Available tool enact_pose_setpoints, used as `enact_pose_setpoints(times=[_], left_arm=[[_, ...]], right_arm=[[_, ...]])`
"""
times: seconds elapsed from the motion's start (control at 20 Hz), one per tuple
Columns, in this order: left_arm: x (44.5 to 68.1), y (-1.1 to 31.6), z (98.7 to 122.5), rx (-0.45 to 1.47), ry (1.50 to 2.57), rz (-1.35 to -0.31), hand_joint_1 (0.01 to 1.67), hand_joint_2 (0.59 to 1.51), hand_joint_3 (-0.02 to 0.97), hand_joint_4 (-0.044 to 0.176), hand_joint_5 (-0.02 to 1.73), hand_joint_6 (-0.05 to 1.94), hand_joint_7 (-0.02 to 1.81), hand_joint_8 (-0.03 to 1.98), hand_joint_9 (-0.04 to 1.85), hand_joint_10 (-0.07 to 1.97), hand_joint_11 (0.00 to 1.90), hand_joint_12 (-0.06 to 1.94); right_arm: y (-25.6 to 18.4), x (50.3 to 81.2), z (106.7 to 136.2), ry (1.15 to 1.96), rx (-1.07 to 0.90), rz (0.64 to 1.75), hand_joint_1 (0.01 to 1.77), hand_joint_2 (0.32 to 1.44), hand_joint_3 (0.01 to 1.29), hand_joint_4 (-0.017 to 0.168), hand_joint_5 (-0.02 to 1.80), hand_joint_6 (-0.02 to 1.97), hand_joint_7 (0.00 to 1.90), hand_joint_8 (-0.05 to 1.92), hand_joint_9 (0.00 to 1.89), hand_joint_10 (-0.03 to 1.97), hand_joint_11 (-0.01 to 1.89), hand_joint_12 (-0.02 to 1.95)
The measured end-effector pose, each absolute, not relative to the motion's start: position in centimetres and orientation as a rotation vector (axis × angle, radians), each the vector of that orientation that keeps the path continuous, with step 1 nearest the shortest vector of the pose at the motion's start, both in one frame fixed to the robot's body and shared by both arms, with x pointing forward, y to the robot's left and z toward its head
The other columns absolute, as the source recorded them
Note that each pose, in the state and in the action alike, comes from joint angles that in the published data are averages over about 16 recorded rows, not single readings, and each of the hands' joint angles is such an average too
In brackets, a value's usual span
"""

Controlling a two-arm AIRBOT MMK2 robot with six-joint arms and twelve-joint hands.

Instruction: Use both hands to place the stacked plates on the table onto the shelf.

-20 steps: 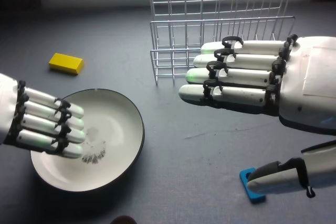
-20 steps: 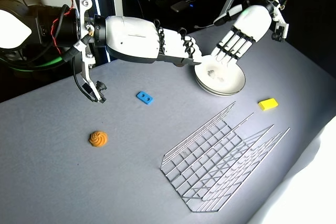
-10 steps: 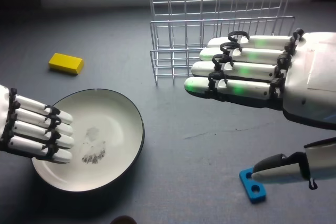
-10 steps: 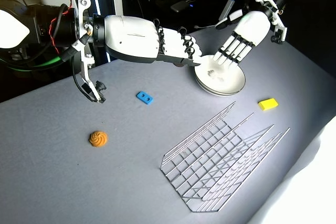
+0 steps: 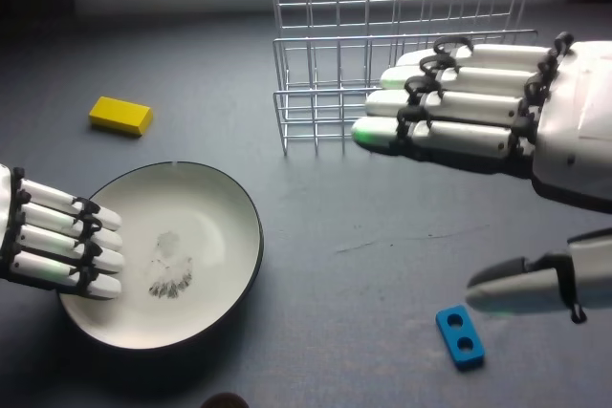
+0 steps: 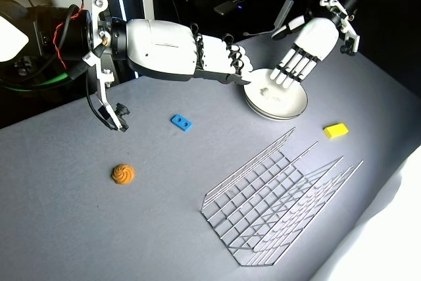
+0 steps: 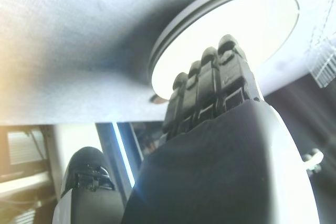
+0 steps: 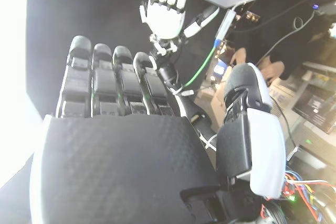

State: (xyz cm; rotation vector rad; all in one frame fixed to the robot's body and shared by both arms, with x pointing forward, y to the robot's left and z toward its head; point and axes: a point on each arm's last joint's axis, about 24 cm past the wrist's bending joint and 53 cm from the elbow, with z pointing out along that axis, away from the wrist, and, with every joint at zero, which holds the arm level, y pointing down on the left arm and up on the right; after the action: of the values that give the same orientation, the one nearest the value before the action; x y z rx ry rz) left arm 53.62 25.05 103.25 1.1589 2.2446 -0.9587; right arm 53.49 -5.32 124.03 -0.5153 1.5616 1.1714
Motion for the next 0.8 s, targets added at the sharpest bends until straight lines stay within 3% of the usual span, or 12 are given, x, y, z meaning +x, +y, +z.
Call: enact_pose_setpoints(times=[0.8], left_arm=[[54.2, 26.0, 101.8, 1.138, 2.286, -0.918, 0.02, 1.051, 0.033, 0.001, 0.02, -0.01, 0.02, -0.02, 0.02, 0.00, 0.02, 0.00]], right_arm=[[-5.1, 53.7, 124.1, 1.557, -0.536, 1.166, 0.22, 1.13, 0.02, 0.006, 0.02, 0.02, 0.01, 0.02, 0.01, 0.01, 0.02, 0.10]])
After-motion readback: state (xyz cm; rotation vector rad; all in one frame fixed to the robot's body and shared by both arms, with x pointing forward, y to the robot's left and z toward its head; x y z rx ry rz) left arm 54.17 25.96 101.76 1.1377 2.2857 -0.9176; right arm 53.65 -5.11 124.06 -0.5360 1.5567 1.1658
